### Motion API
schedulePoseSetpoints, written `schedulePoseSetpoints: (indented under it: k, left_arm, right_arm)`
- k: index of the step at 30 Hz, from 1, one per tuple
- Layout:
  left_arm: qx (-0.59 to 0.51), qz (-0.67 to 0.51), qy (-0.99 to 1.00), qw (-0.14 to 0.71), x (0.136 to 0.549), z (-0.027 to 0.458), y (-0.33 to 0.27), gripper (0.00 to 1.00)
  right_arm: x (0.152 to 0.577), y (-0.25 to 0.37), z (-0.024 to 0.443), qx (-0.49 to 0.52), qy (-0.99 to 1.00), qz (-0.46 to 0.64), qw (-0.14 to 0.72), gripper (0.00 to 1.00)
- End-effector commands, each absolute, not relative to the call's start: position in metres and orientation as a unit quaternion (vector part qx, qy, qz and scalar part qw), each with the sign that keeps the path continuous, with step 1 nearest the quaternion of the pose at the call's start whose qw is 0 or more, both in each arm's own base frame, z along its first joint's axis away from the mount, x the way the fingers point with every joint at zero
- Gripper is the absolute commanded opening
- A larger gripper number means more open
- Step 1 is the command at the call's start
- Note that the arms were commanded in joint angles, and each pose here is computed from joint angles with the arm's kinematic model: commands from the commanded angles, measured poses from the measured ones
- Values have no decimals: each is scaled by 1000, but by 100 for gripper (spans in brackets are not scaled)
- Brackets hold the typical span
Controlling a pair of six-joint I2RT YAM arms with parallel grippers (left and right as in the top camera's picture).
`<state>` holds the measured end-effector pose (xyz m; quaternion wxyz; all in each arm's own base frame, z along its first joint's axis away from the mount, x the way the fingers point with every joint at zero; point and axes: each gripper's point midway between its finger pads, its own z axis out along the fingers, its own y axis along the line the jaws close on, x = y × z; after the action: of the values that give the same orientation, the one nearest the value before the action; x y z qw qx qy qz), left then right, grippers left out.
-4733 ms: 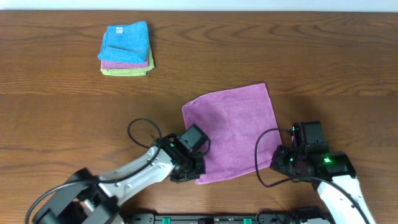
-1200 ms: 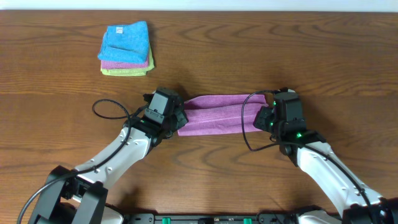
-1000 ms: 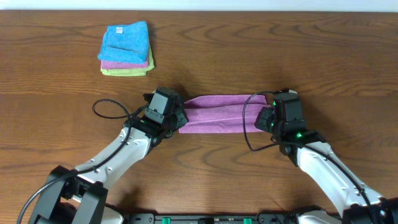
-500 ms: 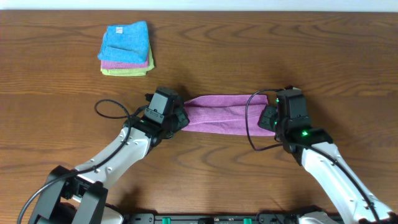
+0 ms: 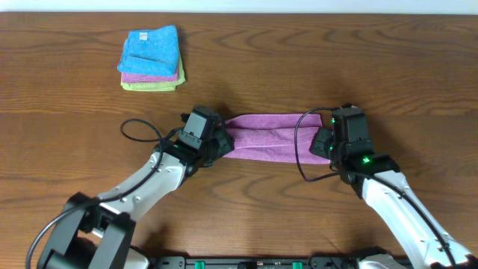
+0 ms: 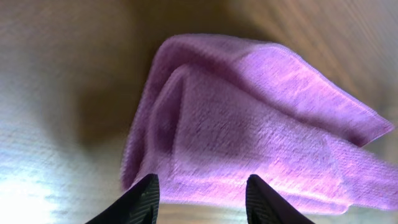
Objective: Fold the cloth
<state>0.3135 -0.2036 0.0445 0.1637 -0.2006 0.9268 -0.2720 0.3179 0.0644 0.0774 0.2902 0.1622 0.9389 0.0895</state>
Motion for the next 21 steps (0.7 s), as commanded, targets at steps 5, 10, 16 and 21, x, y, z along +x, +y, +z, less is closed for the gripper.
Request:
schedulePoseSetpoints:
  k: [5, 10, 16, 21]
  left_arm:
    - [-193, -280, 926, 165, 328, 26, -214, 42]
    - [-190, -279, 929, 152, 325, 20, -215, 39]
    - [-171, -265, 936, 158, 329, 24, -208, 39]
    - [-172, -254, 939, 159, 329, 23, -205, 40]
  right_arm:
    - [321, 67, 85, 153, 937, 91, 300, 2]
    - [322, 66, 85, 154, 937, 91, 301, 2]
    - [322, 67, 85, 154, 937, 91, 300, 1]
    - [322, 67, 85, 154, 937, 91, 300, 1]
